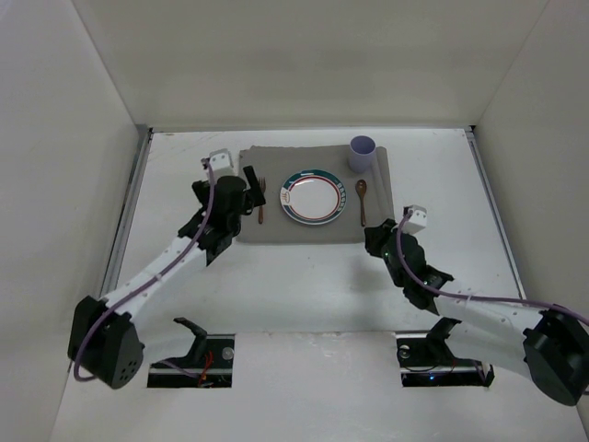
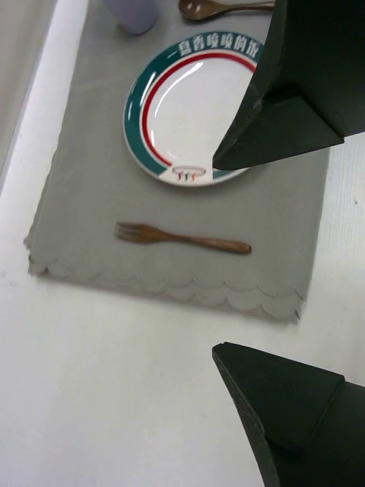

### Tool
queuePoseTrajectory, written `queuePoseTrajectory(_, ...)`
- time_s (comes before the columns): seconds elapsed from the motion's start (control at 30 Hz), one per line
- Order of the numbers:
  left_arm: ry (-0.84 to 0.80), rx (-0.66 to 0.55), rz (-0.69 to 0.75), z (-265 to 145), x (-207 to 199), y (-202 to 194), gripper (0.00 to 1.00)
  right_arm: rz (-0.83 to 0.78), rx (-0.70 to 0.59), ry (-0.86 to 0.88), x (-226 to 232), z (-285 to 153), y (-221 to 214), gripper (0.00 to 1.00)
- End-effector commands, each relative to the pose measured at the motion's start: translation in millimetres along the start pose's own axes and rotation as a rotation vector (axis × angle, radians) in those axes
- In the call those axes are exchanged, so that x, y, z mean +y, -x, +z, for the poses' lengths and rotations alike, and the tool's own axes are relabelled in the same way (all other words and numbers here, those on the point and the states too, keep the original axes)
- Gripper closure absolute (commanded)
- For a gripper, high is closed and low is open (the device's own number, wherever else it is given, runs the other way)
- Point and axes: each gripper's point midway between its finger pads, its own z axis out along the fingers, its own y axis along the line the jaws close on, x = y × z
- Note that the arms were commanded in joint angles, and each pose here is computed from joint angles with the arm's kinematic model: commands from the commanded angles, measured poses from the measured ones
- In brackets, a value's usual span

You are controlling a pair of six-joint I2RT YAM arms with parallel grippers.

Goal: Set the dinner table for one person

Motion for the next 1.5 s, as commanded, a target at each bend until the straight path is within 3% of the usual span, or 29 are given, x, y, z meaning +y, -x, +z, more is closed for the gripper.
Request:
queuePoseTrajectory(0.0,0.129,-0.035,-0.112,-7.8,49.9,-15.1,0.00,0.013,-0.027,0.012,11.1,6.0,9.0,0.81)
queuePoseTrajectory(0.13,0.227,-0.073,-0.255,-25.3,107.0,-45.9,0.00,-0.010,-0.014,0.002,13.2,8.2,1.3,0.78)
queuePoseTrajectory(0.3,0.304,-0.095,-0.399,-38.6,156.8,-81.2,0.00,-0.019,-0.012,-0.004,12.9,10.6,-2.3,0.56)
queuePoseTrajectory(0.57,0.473,0.023,-0.510,-35.2,198.6,-127.2,0.00,-0.018,-0.023,-0.003,12.9,8.6,-0.9,0.51)
queuePoseTrajectory(0.93,0.551,-0.007,-0.545,-30.3,215.3,-116.6,0.00,-0.017,-0.021,-0.001,12.6,8.8,-2.4,0.49)
queuePoseTrajectory(1.47,0.523,-0.005,-0.521,-21.4,202.0,-102.9,0.00,-0.016,-0.019,0.008,14.0,8.1,-2.3,0.48)
